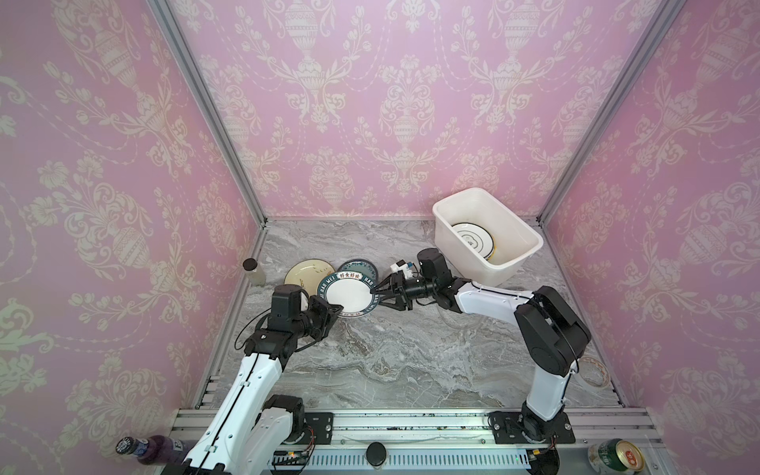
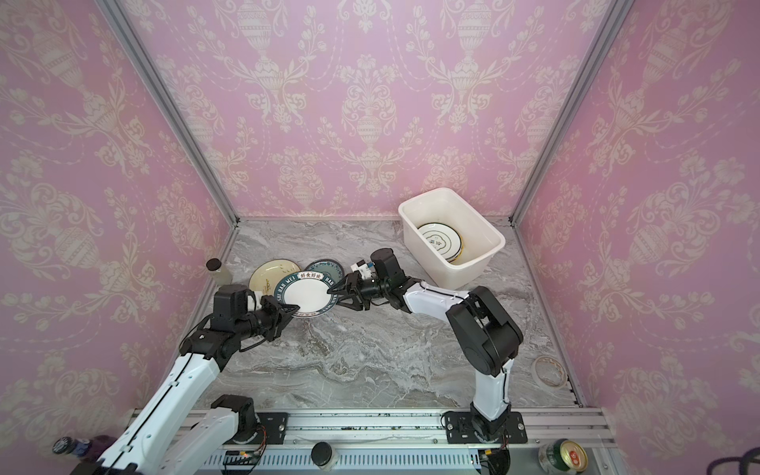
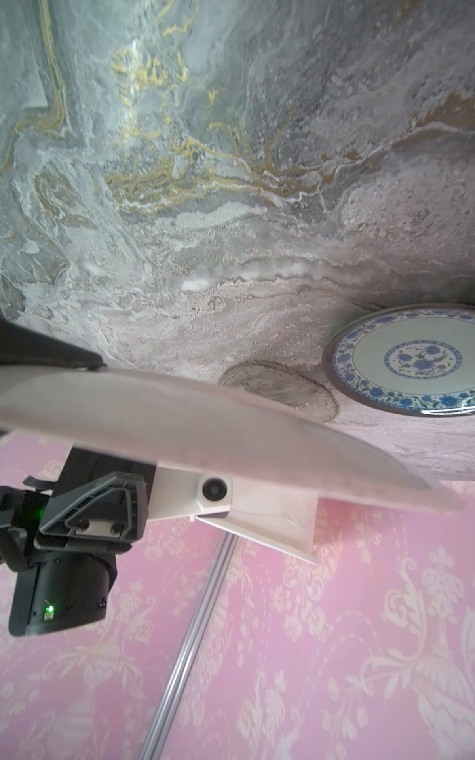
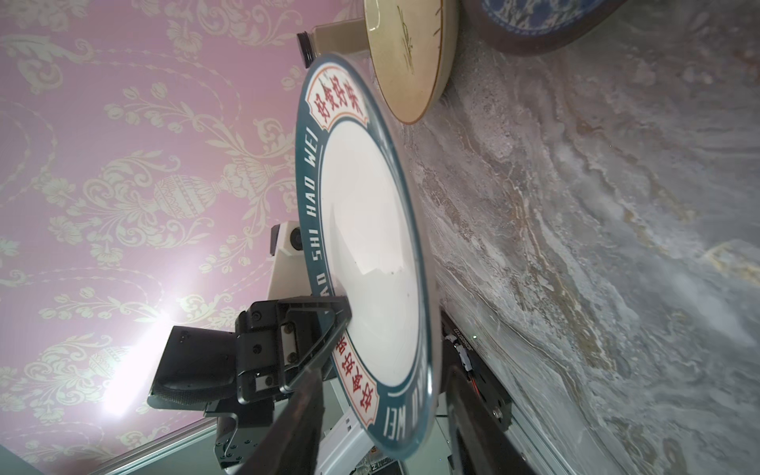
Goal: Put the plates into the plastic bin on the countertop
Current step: 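Raise the green-rimmed plate upright with the left gripper while the right holds its edge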
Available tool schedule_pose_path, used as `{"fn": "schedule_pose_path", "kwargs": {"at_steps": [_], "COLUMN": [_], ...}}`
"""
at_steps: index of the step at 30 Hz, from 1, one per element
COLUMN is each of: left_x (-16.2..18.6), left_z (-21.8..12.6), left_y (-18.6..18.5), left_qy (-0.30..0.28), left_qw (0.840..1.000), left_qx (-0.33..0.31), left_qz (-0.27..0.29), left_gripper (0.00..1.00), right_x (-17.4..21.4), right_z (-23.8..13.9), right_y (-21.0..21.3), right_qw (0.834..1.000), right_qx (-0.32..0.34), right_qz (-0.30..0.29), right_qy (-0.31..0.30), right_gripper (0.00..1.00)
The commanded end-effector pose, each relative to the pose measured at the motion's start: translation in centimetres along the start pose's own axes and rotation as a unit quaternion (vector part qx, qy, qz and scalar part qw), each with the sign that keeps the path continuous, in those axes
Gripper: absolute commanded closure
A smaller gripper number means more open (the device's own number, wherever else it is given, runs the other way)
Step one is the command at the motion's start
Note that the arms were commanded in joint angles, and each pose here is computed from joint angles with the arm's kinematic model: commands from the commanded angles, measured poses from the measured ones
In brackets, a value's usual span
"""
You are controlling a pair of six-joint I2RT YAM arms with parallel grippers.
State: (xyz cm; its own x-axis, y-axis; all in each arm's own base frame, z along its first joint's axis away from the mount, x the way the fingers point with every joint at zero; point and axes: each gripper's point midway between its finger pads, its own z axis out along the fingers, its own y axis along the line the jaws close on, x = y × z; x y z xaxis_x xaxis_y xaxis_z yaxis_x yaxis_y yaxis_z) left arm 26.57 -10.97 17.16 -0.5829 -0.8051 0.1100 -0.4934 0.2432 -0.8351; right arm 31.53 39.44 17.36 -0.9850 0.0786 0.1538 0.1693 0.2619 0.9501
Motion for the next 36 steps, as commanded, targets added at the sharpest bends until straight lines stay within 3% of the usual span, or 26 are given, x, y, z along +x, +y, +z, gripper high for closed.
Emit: {"fn": "schedule_pose_path", "kwargs": {"at_steps": [1,10,21,26,29,31,34,36], "left_x": [-0.7,-0.2,0.1,0.3,0.3,0.4,0.5,0.6], "left_z": [-0.6,-0.8,-0.9,-1.1,-1.5,-1.9,-2.5,-3.3], "left_y": [-3.1,-3.2,-2.5,-3.0,-3.5,-3.9,-4.5,-5.9], "left_qy": [-0.02,-0.015,-0.014,-0.011,-0.013,-0.014,-0.016,-0.02], "left_qw": [0.998,0.999,0.999,0.999,0.999,0.999,0.998,0.996], "left_qx": [0.052,0.048,0.049,0.053,0.049,0.046,0.039,0.049], "left_qz": [-0.013,-0.012,-0.016,-0.007,0.009,0.025,0.053,0.075], "left_gripper": [1.0,1.0,1.0,0.98,0.85,0.67,0.47,0.4], "right_x": [0.0,-1.2,-2.0,-2.1,-2.2,-2.4,-2.9,-3.2], "right_z": [0.7,2.7,2.6,2.2,1.7,1.1,-0.3,-1.3], "right_y": [1.9,4.2,4.4,4.5,5.2,5.7,6.5,7.0], "right_qw": [0.999,0.997,0.995,0.995,0.995,0.995,0.993,0.992], "right_qx": [-0.033,-0.067,-0.065,-0.06,-0.053,-0.043,-0.022,-0.011], "right_qz": [-0.014,-0.023,-0.028,-0.032,-0.041,-0.05,-0.068,-0.076], "right_qy": [-0.009,-0.035,-0.064,-0.074,-0.076,-0.081,-0.091,-0.098], "right_gripper": [0.51,0.64,0.99,1.0,1.0,1.0,1.0,1.0]}}
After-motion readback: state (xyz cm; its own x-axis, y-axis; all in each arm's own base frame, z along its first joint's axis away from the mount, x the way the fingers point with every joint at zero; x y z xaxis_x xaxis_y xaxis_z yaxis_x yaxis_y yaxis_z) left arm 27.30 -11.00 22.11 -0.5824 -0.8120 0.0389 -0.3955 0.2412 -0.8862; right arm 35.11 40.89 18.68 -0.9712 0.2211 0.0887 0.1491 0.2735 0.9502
